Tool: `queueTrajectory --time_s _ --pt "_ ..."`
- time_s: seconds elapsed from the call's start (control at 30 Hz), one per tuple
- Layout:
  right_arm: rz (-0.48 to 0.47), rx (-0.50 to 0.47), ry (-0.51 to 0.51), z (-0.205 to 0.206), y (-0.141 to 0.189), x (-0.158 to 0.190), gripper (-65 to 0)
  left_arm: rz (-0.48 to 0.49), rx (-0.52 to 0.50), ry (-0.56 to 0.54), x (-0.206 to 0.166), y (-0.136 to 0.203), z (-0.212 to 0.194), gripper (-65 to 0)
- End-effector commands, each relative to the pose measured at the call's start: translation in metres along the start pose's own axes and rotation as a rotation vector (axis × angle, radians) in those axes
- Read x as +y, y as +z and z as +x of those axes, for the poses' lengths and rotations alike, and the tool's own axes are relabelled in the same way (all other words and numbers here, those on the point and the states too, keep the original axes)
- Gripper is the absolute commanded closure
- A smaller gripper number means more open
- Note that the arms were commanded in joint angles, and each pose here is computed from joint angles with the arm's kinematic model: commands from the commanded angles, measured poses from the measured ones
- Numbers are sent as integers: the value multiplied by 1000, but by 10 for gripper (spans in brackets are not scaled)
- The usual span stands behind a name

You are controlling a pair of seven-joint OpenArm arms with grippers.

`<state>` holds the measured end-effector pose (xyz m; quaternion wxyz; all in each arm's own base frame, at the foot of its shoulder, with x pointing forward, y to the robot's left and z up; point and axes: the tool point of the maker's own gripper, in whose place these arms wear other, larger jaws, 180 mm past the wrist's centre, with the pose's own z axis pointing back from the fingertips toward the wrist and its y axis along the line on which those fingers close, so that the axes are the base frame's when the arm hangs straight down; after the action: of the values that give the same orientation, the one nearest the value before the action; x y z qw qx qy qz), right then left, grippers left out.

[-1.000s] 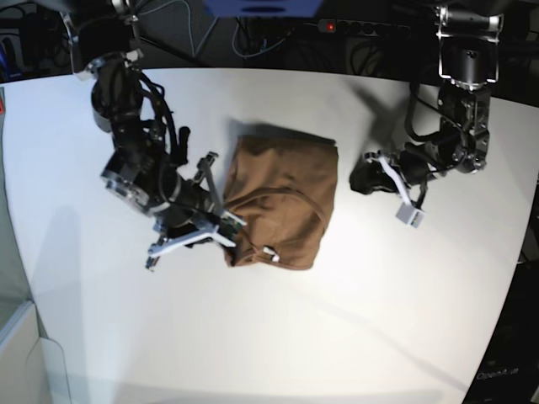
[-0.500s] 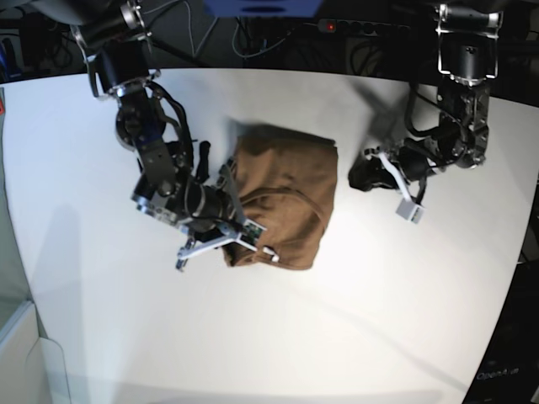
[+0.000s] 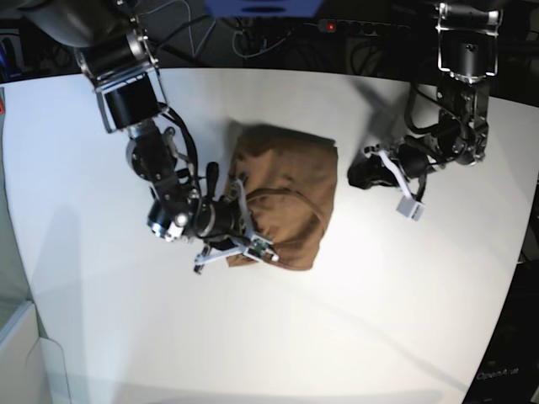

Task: Fold the T-shirt properly
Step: 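Tuck the bundle's loose edge under with the right gripper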

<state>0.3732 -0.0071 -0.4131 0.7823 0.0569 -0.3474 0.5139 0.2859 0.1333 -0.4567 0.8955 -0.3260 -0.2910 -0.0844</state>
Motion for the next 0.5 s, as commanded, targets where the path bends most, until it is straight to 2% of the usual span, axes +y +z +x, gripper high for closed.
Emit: queueTrajectory --time_s 0.0,0.33,0.47 --pt "-31 -56 1 19 1 -19 -55 102 234 -18 21 9 -54 -20" --pt "-14 -45 -24 12 -9 -31 -55 98 244 -9 19 9 -63 -20" --pt "-48 -63 8 18 2 -38 -55 97 246 -9 19 8 -63 -20"
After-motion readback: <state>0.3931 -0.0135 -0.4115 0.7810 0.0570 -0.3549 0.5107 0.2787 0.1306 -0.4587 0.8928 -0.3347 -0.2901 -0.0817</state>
